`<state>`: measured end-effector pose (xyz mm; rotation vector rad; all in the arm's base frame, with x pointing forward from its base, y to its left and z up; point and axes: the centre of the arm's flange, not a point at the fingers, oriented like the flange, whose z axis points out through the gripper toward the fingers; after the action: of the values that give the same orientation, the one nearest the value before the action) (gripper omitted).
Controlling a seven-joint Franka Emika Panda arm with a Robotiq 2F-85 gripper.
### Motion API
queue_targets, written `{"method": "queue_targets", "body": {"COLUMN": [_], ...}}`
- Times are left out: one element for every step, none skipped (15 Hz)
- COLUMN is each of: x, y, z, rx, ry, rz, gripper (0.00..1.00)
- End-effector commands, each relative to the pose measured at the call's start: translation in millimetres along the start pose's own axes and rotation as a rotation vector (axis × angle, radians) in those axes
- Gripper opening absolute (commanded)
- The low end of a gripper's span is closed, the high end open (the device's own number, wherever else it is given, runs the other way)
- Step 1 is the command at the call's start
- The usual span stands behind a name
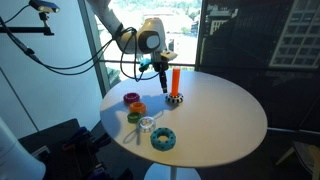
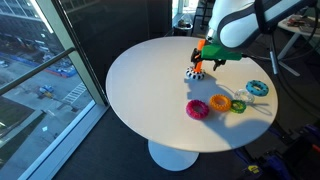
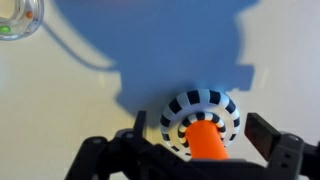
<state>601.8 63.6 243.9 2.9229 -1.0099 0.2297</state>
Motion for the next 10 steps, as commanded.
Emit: {"method": "queue_targets", "body": {"x": [10.0, 12.6, 14.7, 17.2, 19.6, 21.8, 24.1, 26.0, 28.0, 29.8], "y": [-14.1, -16.5, -18.4, -20.6, -22.4, -24.2, -25.9, -27.3, -28.4, -29.2], "z": [8.8, 10.8, 12.7, 13.7, 14.5, 15.0, 15.5, 15.8, 16.6, 17.3], "rx": [-0.012, -0.014, -0.015, -0.015, -0.014, -0.013, -0.012, -0.01, -0.011, -0.01], "ry": [-0.005, -0.002, 0.0, 0.006, 0.011, 0.013, 0.017, 0.021, 0.024, 0.026], "rz": [0.032, 0.038, 0.043, 0.047, 0.05, 0.053, 0.058, 0.063, 0.067, 0.07], "gripper": [1.0, 1.0, 1.0, 1.0, 1.0, 1.0, 1.0, 1.0, 1.0, 1.0]}}
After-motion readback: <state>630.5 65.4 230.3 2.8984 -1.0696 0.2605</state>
